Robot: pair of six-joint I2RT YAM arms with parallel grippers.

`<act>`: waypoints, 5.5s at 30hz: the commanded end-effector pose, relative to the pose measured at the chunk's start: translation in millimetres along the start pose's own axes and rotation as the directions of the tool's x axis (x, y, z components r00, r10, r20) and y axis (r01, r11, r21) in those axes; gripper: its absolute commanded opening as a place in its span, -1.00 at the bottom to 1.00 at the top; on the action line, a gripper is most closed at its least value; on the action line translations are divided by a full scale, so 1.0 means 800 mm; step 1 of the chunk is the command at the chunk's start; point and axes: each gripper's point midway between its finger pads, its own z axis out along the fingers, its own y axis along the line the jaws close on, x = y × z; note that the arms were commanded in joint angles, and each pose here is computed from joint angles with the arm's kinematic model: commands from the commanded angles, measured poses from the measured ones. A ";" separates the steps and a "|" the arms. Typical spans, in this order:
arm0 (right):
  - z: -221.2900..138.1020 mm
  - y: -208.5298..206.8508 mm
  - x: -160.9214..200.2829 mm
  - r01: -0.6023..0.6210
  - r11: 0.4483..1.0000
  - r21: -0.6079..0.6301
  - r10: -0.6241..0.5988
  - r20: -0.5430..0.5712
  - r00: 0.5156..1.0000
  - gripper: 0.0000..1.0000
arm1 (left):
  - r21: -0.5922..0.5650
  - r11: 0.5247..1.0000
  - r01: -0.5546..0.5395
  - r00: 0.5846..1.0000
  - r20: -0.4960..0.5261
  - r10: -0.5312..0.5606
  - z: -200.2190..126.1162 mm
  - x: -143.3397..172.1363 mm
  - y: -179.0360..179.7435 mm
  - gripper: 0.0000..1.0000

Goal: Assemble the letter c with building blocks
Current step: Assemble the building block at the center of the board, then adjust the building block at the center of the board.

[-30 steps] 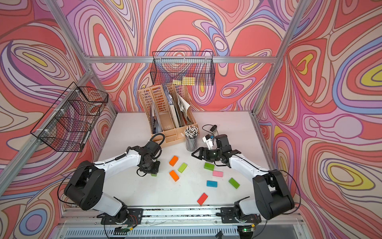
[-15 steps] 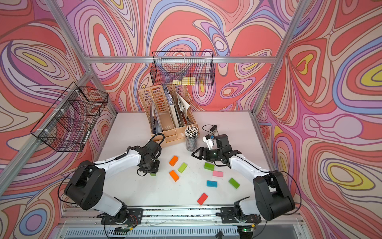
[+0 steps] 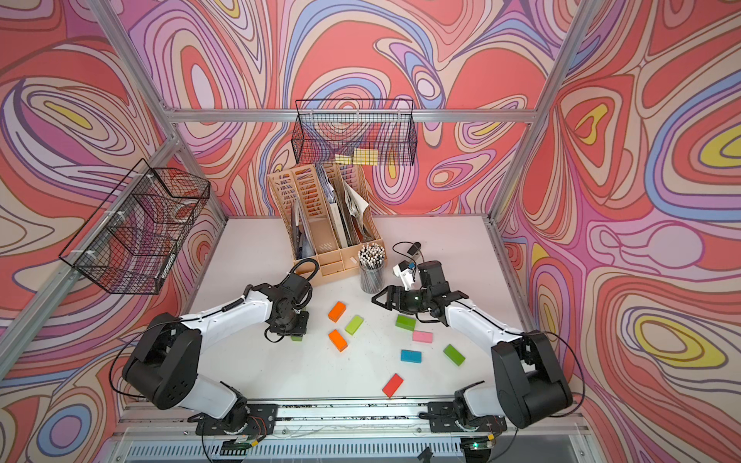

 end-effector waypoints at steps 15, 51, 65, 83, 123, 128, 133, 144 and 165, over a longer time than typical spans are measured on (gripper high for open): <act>-0.001 0.005 -0.001 0.041 0.999 -0.010 -0.041 0.010 0.999 0.66 | -0.050 0.992 -0.112 0.994 0.003 0.113 -0.004 0.008 0.015 -0.49; -0.003 0.007 -0.004 0.054 0.998 -0.009 -0.054 0.019 0.998 0.68 | -0.016 1.000 -0.025 1.000 -0.004 0.025 0.006 -0.002 0.019 -0.28; -0.002 0.005 -0.004 0.052 0.999 -0.008 -0.052 0.018 0.998 0.69 | 0.059 0.998 0.038 0.999 -0.004 -0.038 0.005 -0.006 0.002 -0.26; -0.001 0.005 -0.004 0.051 0.999 -0.010 -0.051 0.016 0.999 0.69 | -0.020 0.998 0.062 0.998 0.002 -0.062 0.000 -0.007 0.019 -0.23; 0.000 0.002 -0.003 0.057 0.998 -0.005 -0.057 0.018 0.998 0.70 | -0.006 0.999 0.043 0.997 0.063 -0.043 -0.012 -0.017 0.018 0.20; -0.001 0.002 -0.004 0.063 0.998 -0.001 -0.063 0.021 0.998 0.73 | 0.020 1.000 0.020 0.991 0.131 -0.023 -0.037 -0.029 0.015 0.26; -0.003 0.004 -0.004 0.069 0.998 0.000 -0.069 0.023 0.997 0.74 | 0.025 0.998 0.054 0.976 0.208 -0.058 -0.065 -0.052 0.031 0.31; -0.003 0.004 -0.004 0.065 0.998 0.003 -0.065 0.025 0.998 0.74 | 0.086 0.963 0.254 0.906 0.326 -0.268 -0.061 -0.115 0.067 0.28; -0.008 0.011 -0.007 0.079 0.997 -0.006 -0.079 0.038 0.996 0.74 | 0.249 0.875 0.415 0.824 0.305 -0.478 -0.014 -0.186 0.079 0.28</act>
